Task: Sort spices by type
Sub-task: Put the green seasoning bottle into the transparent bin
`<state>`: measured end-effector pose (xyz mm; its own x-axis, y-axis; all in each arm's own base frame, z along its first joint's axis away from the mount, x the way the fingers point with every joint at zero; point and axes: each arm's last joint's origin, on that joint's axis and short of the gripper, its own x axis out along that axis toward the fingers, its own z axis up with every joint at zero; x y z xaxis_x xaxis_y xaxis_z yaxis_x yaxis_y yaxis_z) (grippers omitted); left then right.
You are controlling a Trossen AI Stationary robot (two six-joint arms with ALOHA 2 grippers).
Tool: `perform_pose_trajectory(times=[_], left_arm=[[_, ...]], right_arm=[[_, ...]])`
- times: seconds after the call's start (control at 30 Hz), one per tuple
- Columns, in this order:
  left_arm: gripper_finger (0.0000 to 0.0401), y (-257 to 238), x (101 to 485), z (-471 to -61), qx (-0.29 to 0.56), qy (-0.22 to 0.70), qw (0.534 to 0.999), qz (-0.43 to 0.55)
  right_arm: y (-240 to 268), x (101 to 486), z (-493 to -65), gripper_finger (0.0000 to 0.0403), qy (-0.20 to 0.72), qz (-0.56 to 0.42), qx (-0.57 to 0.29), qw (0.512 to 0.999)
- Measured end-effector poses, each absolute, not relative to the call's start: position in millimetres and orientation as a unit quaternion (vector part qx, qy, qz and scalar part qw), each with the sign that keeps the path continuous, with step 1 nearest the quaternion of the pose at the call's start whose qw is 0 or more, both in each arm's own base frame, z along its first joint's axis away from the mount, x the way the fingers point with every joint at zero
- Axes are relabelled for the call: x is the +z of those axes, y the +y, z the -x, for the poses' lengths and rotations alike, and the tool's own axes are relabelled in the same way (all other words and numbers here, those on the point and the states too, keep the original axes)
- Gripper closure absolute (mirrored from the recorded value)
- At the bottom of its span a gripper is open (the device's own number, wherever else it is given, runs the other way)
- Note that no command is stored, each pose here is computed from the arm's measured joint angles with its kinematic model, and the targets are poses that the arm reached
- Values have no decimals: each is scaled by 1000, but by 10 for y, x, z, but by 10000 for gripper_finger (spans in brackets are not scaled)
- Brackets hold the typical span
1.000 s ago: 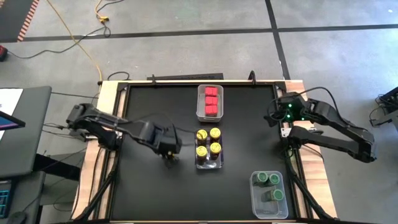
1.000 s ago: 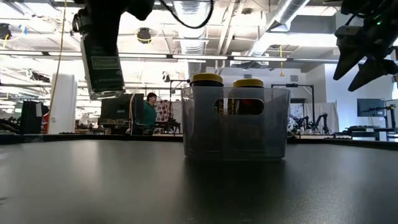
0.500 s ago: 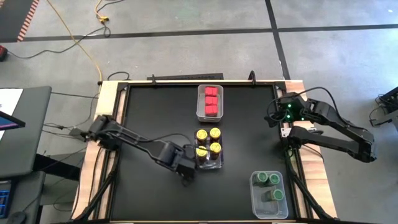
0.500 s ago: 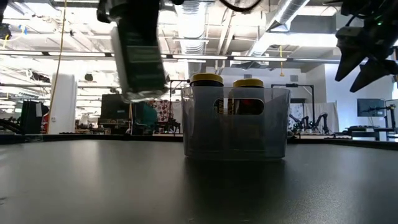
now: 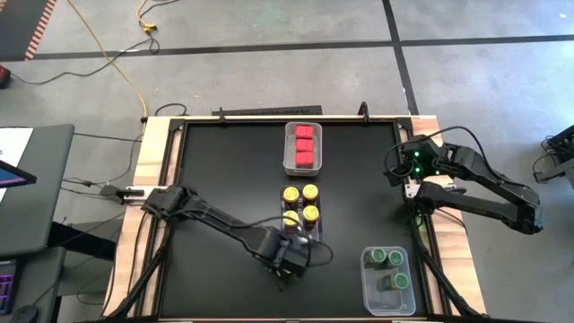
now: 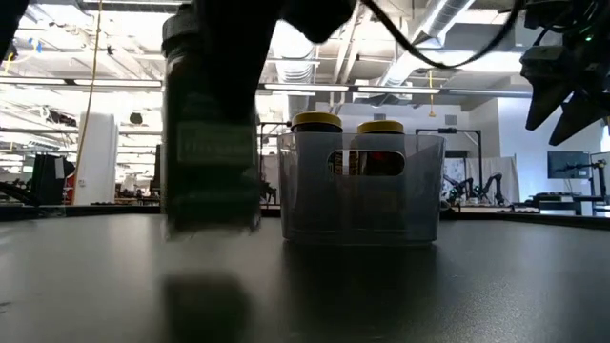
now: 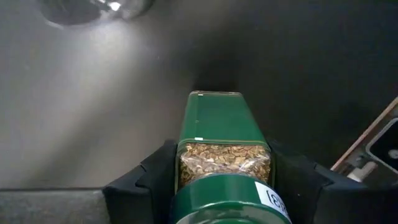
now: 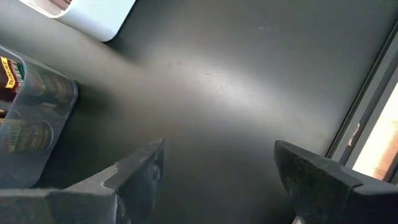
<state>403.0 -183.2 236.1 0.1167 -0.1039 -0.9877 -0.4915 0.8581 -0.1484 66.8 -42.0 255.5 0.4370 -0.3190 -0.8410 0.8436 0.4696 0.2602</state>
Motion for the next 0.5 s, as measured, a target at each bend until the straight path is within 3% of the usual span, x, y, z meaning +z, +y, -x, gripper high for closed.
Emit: perform_pose_trajectory(times=[0.17, 0.37, 0.5], left_arm=[[205, -1864, 2271, -4057, 147, 656, 698, 246], [143, -1863, 2271, -4058, 162, 652, 691, 266], [128, -1869, 2271, -4070, 157, 649, 695, 266]], right_arm=[[-419, 2556, -667, 77, 373, -351, -377, 772], [-419, 2556, -668, 77, 373, -351, -376, 772], [-419, 2556, -668, 77, 373, -351, -376, 772]])
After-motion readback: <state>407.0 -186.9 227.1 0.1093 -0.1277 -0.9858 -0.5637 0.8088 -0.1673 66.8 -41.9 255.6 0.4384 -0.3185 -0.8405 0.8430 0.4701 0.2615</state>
